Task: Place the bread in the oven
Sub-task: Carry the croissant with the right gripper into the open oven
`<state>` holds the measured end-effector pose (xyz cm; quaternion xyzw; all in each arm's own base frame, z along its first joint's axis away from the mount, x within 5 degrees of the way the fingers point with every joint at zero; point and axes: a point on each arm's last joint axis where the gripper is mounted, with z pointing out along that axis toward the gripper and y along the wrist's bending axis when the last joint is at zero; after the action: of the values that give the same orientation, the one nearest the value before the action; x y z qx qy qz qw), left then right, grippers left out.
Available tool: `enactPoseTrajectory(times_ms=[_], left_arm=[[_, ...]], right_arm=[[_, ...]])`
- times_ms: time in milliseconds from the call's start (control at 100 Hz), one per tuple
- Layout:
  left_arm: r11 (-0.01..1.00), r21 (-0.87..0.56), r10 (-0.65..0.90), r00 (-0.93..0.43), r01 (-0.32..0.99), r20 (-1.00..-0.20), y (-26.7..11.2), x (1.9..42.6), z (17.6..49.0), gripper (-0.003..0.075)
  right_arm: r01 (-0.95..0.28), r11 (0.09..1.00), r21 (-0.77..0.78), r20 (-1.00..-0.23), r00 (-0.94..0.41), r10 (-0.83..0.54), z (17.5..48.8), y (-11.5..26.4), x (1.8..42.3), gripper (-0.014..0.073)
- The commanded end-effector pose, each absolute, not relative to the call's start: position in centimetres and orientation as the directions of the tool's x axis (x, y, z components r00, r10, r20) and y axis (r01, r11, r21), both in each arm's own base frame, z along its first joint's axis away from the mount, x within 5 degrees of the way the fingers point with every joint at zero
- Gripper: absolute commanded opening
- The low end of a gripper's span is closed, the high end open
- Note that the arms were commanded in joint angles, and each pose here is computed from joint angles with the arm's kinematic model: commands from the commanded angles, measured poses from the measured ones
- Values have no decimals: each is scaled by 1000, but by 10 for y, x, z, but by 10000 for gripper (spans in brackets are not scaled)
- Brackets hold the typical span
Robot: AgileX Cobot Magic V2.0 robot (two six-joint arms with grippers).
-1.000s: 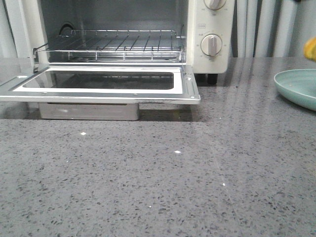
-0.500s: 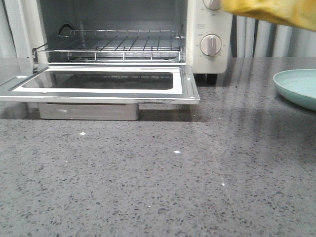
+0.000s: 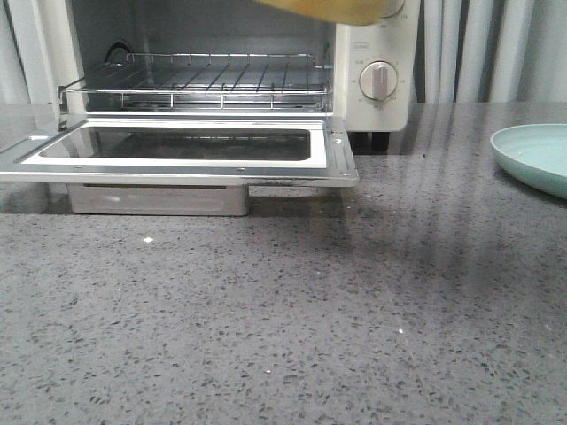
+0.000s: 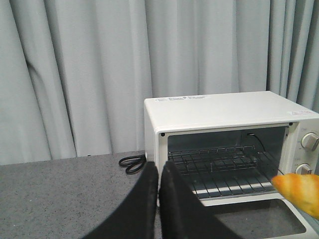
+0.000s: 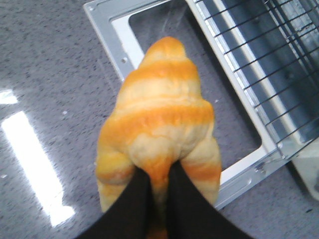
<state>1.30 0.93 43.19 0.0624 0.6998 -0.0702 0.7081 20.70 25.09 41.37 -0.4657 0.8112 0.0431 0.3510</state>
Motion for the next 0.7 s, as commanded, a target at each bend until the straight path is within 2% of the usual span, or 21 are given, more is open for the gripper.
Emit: enactPoseTrajectory(times_ms=[0,230,690], left_arm=[[978,-26,-44,83,206,-996,7,13,443,-21],[978,-30,-46,74,207,-996,7,13,443,-21],[977,-34,-50,69,210,-996,7,13,442,-21]], right_arm=[[-736,577,-354,-674,-228,-703,438,256,220,-69],[-676,614,-406,-685,-220,-695,436,274,262,-69],[-608,654,-450,-688,-231,-688,410,274,316,-69]])
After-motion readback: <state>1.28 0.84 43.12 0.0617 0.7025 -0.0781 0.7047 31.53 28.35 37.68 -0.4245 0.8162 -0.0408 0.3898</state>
